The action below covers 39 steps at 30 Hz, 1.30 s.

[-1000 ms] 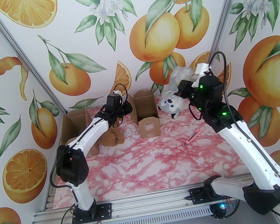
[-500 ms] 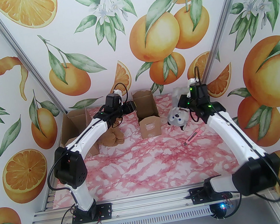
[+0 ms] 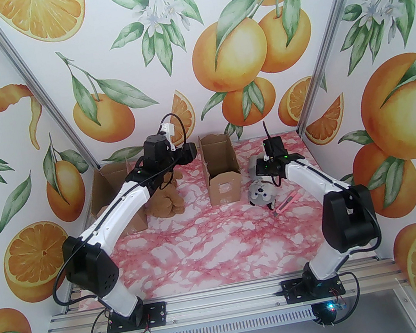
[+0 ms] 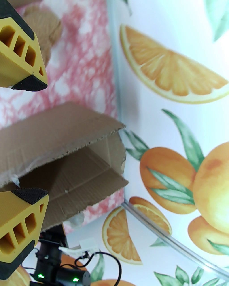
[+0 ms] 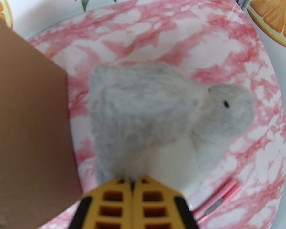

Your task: Unpack the express box

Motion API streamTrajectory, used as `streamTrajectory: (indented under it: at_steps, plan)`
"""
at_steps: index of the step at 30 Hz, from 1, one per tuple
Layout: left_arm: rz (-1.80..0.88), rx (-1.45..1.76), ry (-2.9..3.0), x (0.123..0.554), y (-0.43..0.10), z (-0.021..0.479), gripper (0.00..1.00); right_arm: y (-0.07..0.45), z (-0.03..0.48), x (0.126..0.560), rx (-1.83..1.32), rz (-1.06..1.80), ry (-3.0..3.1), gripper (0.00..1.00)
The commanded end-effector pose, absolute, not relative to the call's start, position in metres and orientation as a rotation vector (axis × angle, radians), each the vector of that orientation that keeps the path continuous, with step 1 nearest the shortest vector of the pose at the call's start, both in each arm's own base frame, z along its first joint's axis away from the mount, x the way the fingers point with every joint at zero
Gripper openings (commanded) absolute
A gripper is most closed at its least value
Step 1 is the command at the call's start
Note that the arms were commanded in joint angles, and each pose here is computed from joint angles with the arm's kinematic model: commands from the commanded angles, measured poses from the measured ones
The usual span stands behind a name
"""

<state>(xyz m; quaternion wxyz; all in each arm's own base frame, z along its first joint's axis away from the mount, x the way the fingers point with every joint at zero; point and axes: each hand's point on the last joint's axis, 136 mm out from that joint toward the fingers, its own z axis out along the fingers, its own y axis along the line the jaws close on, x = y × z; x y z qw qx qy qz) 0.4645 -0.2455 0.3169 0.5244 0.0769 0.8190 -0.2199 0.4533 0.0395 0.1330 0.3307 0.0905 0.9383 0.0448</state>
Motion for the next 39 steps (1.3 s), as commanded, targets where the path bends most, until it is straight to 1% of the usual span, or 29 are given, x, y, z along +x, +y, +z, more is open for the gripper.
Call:
streamTrajectory:
  at_steps: [1,2,3,4,5,6,9,13,18,21,25,27,31,33,34,38,39]
  plan:
    - [-0.332,0.287,1.889,0.466,-0.222,0.317,0.83,0.038,0.14,0.47,0.223,0.084,2.375,0.35]
    - [-0.302,0.3,1.881,0.466,-0.217,0.312,0.85,0.038,0.14,0.47,0.217,0.072,2.372,0.44]
    - [-0.285,0.31,1.878,0.465,-0.212,0.307,0.9,0.037,0.141,0.469,0.205,0.052,2.366,0.57]
    - [-0.268,0.312,1.881,0.465,-0.206,0.302,0.94,0.034,0.144,0.468,0.202,0.013,2.353,0.74]
    - [-0.255,0.311,1.886,0.465,-0.201,0.297,0.99,0.032,0.147,0.467,0.192,-0.011,2.336,0.97]
    - [-0.245,0.315,1.895,0.465,-0.195,0.291,1.0,0.029,0.154,0.465,0.184,-0.031,2.303,1.0]
    - [-0.216,0.322,1.909,0.465,-0.181,0.275,1.0,0.021,0.182,0.454,0.193,-0.063,2.185,1.0]
    - [-0.18,0.324,1.889,0.454,-0.163,0.256,1.0,0.008,0.215,0.419,0.232,-0.077,2.027,1.0]
    - [-0.134,0.27,1.889,0.44,-0.133,0.227,1.0,-0.001,0.192,0.373,0.213,-0.099,1.967,1.0]
    - [-0.076,0.304,1.917,0.436,-0.12,0.2,1.0,-0.009,0.167,0.361,0.229,-0.133,1.949,1.0]
    - [-0.013,0.295,1.923,0.436,-0.095,0.169,1.0,-0.008,0.143,0.363,0.205,-0.12,1.872,1.0]
    - [0.019,0.289,1.874,0.432,-0.083,0.162,1.0,-0.01,0.136,0.368,0.213,-0.133,1.844,1.0]
    - [0.093,0.281,1.87,0.436,-0.062,0.157,1.0,0.008,0.137,0.391,0.1,-0.081,1.788,1.0]
    - [0.088,0.241,1.868,0.435,-0.05,0.158,1.0,0.013,0.123,0.398,0.071,-0.065,1.801,1.0]
    - [0.071,0.239,1.848,0.434,-0.047,0.162,1.0,0.019,0.115,0.397,0.025,-0.044,1.791,1.0]
    - [0.115,0.299,1.834,0.425,-0.037,0.158,1.0,0.021,0.119,0.39,0.024,-0.037,1.754,1.0]
    - [0.083,0.301,1.835,0.421,-0.036,0.158,1.0,0.025,0.121,0.393,-0.002,-0.023,1.746,1.0]
